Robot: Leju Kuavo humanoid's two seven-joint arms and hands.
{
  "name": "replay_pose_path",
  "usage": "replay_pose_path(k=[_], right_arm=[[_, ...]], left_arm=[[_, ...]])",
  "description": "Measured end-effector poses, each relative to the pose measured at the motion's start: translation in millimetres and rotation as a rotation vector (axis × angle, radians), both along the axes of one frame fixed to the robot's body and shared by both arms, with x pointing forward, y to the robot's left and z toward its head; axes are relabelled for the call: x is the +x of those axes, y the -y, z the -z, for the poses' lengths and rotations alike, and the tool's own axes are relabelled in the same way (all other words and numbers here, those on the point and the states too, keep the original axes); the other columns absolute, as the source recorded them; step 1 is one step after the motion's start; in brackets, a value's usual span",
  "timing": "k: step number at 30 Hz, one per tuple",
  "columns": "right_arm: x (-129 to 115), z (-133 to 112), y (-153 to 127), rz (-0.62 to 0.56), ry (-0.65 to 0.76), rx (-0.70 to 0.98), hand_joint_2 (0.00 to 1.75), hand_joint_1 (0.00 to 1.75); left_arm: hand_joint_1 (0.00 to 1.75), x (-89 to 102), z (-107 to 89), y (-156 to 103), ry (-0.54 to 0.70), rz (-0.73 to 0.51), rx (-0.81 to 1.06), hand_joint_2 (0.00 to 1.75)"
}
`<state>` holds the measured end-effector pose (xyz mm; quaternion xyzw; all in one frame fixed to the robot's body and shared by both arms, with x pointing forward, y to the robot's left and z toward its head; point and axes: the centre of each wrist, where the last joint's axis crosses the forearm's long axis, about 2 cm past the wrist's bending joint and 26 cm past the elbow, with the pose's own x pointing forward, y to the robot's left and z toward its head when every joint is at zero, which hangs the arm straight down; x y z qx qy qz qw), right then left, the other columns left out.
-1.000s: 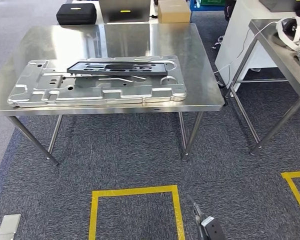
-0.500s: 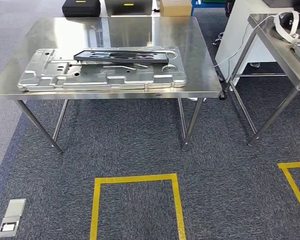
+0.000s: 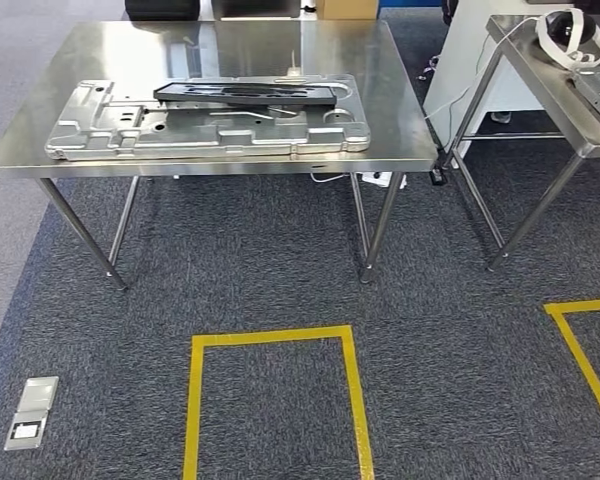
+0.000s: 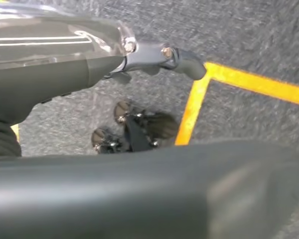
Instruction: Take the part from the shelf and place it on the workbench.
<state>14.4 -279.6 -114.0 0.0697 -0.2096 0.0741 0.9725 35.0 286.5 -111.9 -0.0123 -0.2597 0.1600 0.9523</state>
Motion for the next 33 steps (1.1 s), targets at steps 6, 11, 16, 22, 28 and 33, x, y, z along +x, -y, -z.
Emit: replay_pose_path(k=[6,11,16,22,28,33], right_arm=[[6.1,-0.5,-2.5,0.008,0.002,0.012,0.00,0.00],[9.2,-0.7,-2.0,0.033,-0.012,0.001,0.00,0.00],[14.6,-1.0,0.2,0.083,-0.051,-0.015,1.31,0.00],[15.9,-1.1,2.2,0.107,-0.071,-0.042,1.75,0.00],[16.5,-1.0,7.0,0.119,-0.068,-0.062,1.75,0.00],[18.3,-1.2,8.4,0.122,-0.065,-0.063,1.75,0.00]], left_arm=[[0.00,0.8,0.0,-5.5,-0.036,0.007,0.012,0.00],[0.00,1.4,-0.1,-7.3,-0.106,-0.006,0.021,0.00],[0.00,6.3,-0.6,-6.9,-0.148,-0.023,0.024,1.75],[0.00,6.7,-0.6,-6.4,-0.173,-0.055,0.022,1.75],[0.00,6.8,-0.6,-3.5,-0.160,-0.082,0.009,1.75],[0.00,7.5,-0.7,-0.8,-0.152,-0.083,0.004,1.75]])
